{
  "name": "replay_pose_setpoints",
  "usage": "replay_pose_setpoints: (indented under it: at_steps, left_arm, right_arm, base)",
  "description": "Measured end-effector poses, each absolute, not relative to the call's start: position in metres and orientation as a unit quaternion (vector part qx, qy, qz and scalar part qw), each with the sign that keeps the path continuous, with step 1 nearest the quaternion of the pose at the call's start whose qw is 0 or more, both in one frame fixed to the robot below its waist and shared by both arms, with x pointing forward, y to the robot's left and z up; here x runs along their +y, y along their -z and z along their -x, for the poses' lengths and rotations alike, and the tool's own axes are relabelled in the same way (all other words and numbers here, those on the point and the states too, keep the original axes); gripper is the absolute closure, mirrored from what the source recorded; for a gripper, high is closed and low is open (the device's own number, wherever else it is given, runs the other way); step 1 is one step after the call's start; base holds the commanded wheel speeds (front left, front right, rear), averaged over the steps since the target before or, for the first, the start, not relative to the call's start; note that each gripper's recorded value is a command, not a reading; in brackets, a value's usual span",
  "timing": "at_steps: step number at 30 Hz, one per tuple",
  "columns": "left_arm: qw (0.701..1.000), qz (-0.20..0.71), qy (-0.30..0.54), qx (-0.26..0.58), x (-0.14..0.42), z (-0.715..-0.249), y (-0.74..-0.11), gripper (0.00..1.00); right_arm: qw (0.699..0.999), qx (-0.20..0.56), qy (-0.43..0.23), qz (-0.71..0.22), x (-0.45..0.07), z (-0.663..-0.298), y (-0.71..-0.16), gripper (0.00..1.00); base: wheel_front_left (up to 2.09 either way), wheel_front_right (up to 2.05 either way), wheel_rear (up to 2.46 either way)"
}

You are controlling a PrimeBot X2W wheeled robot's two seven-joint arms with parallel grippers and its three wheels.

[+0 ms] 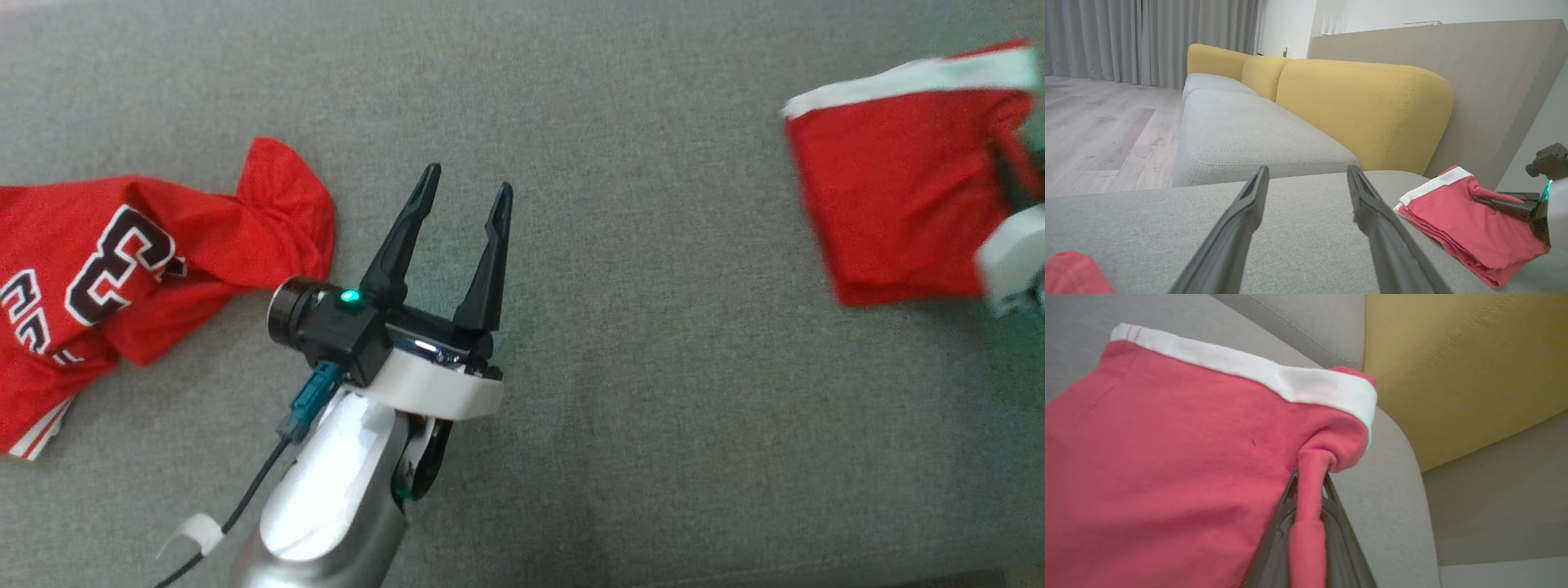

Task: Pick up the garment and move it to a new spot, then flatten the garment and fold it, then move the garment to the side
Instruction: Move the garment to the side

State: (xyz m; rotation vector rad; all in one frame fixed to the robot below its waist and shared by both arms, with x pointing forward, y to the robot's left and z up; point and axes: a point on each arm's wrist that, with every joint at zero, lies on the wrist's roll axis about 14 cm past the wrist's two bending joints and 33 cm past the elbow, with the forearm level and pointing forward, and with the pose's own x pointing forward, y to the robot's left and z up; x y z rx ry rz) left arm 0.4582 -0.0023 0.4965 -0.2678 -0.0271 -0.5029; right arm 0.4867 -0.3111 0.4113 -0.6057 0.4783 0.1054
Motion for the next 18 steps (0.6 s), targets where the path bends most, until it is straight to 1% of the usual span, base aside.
replay_pose_setpoints:
  at_steps: [6, 14, 15, 16, 18]
  left_arm:
    - [0.960, 0.132, 0.246, -0.009, -0.001, -0.467, -0.490, 0.00]
    - [0.964, 0.131, 0.233, 0.000, 0.009, -0.469, -0.481, 0.00]
    - [0.964, 0.131, 0.231, 0.001, 0.010, -0.470, -0.480, 0.00]
    - [0.965, 0.130, 0.229, 0.001, 0.012, -0.470, -0.480, 0.00]
    - [0.966, 0.129, 0.225, 0.000, 0.014, -0.471, -0.481, 0.00]
  right_arm:
    - [0.905, 0.261, -0.018, 0.335, -0.359, -0.492, -0.418, 1.00]
    - [0.909, 0.265, -0.005, 0.320, -0.364, -0.499, -0.412, 1.00]
    - [0.909, 0.269, 0.000, 0.318, -0.366, -0.499, -0.411, 0.67]
    - [0.909, 0.269, 0.003, 0.318, -0.367, -0.500, -0.412, 0.00]
    - [0.914, 0.260, 0.015, 0.310, -0.371, -0.503, -0.419, 0.00]
  base:
    - [0.00, 0.00, 0.00]
    - [0.00, 0.00, 0.00]
    - [0.00, 0.00, 0.00]
    - [0.00, 0.00, 0.00]
    - [0.00, 0.00, 0.00]
